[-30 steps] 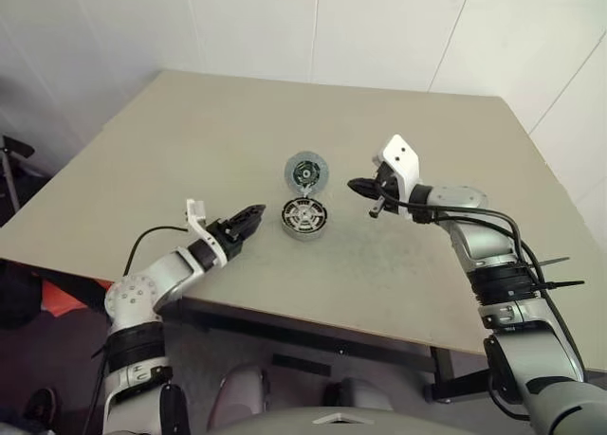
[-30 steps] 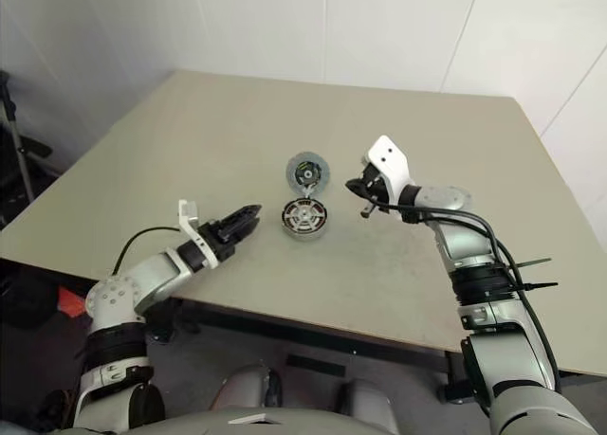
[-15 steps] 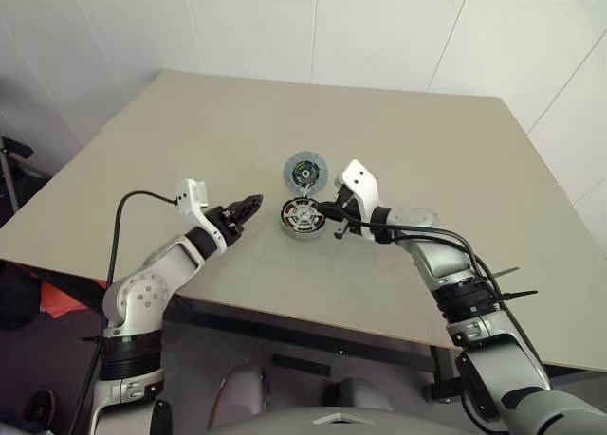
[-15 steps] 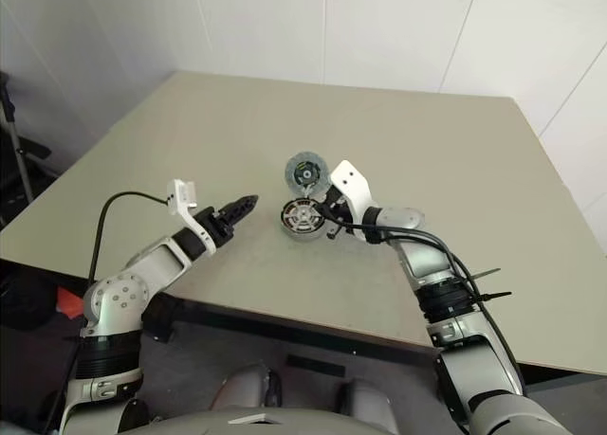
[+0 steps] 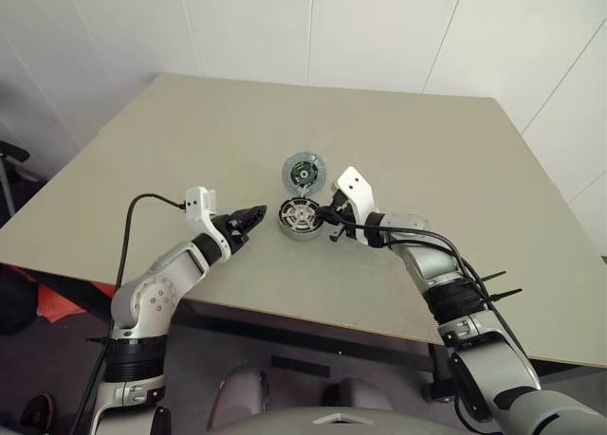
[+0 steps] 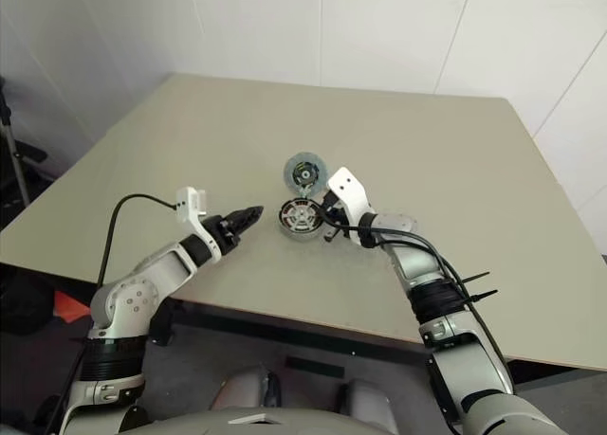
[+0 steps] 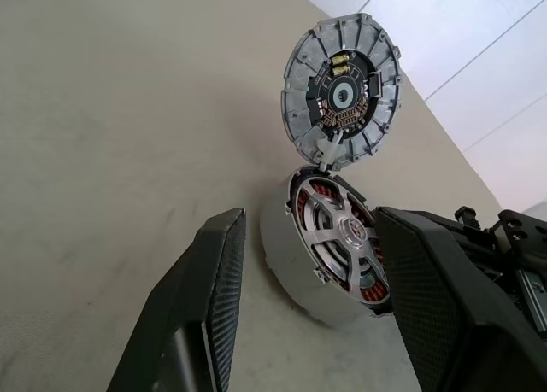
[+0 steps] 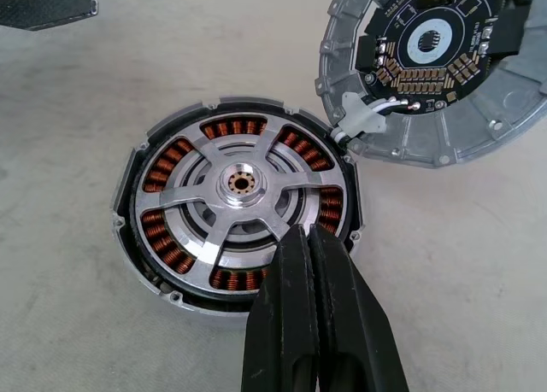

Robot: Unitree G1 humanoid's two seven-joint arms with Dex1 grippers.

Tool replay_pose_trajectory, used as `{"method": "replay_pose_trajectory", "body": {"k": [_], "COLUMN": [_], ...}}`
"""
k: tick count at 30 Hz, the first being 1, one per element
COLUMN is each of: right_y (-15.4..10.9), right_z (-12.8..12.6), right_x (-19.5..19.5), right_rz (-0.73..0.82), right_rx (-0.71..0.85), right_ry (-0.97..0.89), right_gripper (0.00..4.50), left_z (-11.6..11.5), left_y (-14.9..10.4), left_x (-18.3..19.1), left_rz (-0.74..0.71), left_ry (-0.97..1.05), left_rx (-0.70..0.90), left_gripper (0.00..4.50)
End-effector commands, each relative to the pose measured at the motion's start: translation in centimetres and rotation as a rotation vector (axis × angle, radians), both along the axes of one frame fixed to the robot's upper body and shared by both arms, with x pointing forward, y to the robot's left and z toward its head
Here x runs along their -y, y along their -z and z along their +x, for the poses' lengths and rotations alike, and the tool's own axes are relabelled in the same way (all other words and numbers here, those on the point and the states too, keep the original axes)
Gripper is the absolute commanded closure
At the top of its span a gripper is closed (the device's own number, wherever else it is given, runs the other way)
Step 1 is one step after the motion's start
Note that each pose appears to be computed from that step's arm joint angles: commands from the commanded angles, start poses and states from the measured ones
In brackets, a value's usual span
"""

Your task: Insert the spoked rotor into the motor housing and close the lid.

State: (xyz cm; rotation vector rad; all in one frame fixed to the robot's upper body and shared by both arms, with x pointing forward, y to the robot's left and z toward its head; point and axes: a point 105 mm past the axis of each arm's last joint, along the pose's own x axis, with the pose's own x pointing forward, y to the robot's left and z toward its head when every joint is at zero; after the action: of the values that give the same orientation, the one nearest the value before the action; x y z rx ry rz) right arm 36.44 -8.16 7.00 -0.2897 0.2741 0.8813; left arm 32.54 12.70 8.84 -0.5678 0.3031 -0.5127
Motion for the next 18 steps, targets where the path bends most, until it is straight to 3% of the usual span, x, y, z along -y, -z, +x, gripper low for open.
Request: {"method": "replay_pose_trajectory", "body": {"k": [1,5,9,13,16,18], "right_y": [-3.9,-7.6,-7.5,-6.2,-4.5,-4.1], "right_z": [0.4,0.1,-1.5,-3.0,-1.4,-1.1], "right_x": [-0.1,-0.4,-0.6,-0.3,1.0,1.1], "right_rz": [0.003,-0.075,-0.238,-0.412,-0.595,-0.641], "right_rx": [0.121,0.247,0.273,0.253,0.282,0.290], "right_ry": [-0.047,-0.159,-0.351,-0.570,-0.589,-0.633], "right_gripper": [4.50,4.50,4.50,3.29,2.36,2.36], "left_z": [0.2,0.4,0.5,0.6,0.9,0.9], "left_y": [-0.7,-0.6,-0.7,-0.7,-1.3,-1.5], "left_x": [-0.1,0.2,0.4,0.6,0.7,0.7], "left_rz": [-0.005,-0.011,-0.013,-0.015,-0.040,-0.048], "left_ry": [-0.004,0.000,0.007,0.019,0.016,0.014], "left_rx": [0.041,0.038,0.042,0.048,0.062,0.064], "left_gripper": [1.94,1.94,1.94,1.90,1.90,1.90]}}
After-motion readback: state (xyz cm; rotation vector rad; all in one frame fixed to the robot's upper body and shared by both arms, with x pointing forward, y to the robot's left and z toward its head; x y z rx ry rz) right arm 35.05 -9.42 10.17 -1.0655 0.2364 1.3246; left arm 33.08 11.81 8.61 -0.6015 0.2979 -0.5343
